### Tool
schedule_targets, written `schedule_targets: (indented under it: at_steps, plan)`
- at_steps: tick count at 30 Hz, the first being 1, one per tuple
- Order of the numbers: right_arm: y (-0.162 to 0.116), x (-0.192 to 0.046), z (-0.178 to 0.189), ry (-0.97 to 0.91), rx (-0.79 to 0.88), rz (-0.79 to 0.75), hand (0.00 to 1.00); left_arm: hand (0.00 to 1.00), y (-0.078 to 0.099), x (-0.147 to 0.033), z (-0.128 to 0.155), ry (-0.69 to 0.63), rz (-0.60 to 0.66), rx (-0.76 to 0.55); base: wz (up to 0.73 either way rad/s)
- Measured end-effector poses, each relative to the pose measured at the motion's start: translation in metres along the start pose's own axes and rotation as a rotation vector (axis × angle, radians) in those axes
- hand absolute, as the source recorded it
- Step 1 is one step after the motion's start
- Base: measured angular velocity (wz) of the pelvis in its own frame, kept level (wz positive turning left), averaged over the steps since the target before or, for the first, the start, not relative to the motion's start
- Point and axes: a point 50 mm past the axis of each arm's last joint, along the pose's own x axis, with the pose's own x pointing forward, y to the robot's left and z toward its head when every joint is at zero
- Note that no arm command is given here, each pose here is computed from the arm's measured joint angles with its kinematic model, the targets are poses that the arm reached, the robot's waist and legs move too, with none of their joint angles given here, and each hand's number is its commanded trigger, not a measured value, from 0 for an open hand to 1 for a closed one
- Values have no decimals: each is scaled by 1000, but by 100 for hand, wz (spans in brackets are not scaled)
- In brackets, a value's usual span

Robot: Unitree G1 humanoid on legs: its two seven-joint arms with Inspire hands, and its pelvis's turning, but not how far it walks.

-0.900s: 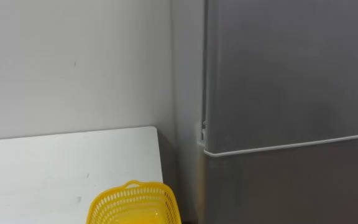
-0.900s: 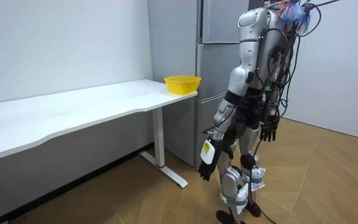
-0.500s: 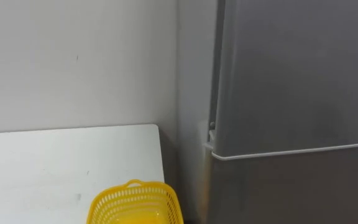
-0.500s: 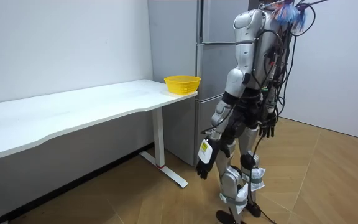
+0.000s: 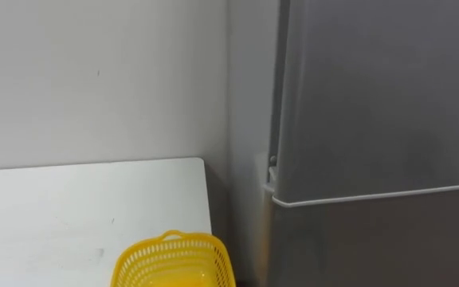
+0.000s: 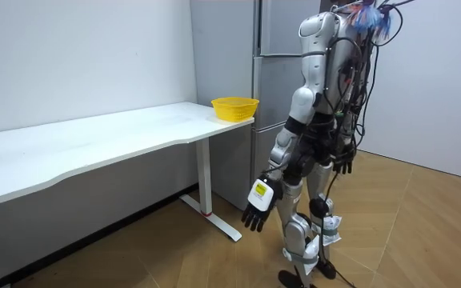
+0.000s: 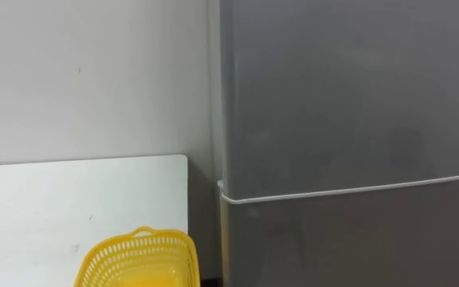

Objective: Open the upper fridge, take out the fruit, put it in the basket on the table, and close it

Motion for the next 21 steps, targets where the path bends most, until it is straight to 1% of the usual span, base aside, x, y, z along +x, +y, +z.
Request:
schedule_targets:
  at_steps: [1,3,4,6,7,9,10,12,13,15,16,18,19,21]
  plan:
    - [0,0,-1,3,0,1,0,0,1,0,-1,6,9,-32,0]
    - [0,0,-1,11,0,3,0,0,2,0,-5,34,42,-164,0]
    - [1,0,-2,15,2,3,0,0,2,0,-6,41,49,-199,0]
    - [1,0,-3,26,6,5,0,0,4,0,-6,66,77,-350,5]
    - [1,0,-3,28,10,6,0,0,5,0,-6,73,87,-387,3]
    - [3,0,-10,45,31,13,0,0,9,0,-6,97,135,-539,0]
    - [4,0,-11,46,31,15,0,0,11,0,-6,102,152,-575,0]
    - [5,-1,-14,55,30,16,0,0,18,-1,-6,124,222,-696,0]
    - [5,-1,-14,54,30,16,0,0,21,-1,-6,125,242,-723,0]
    - [4,0,-15,56,54,17,0,0,33,-2,0,116,331,-856,2]
    - [3,0,-15,57,67,16,0,0,36,-3,3,107,351,-889,5]
    - [0,0,-14,53,106,5,0,0,48,-7,16,56,425,-1019,4]
    - [-1,0,-13,50,108,1,0,0,50,-8,19,49,441,-1042,0]
    - [-3,0,-9,21,112,-13,0,0,59,-14,32,2,502,-1126,0]
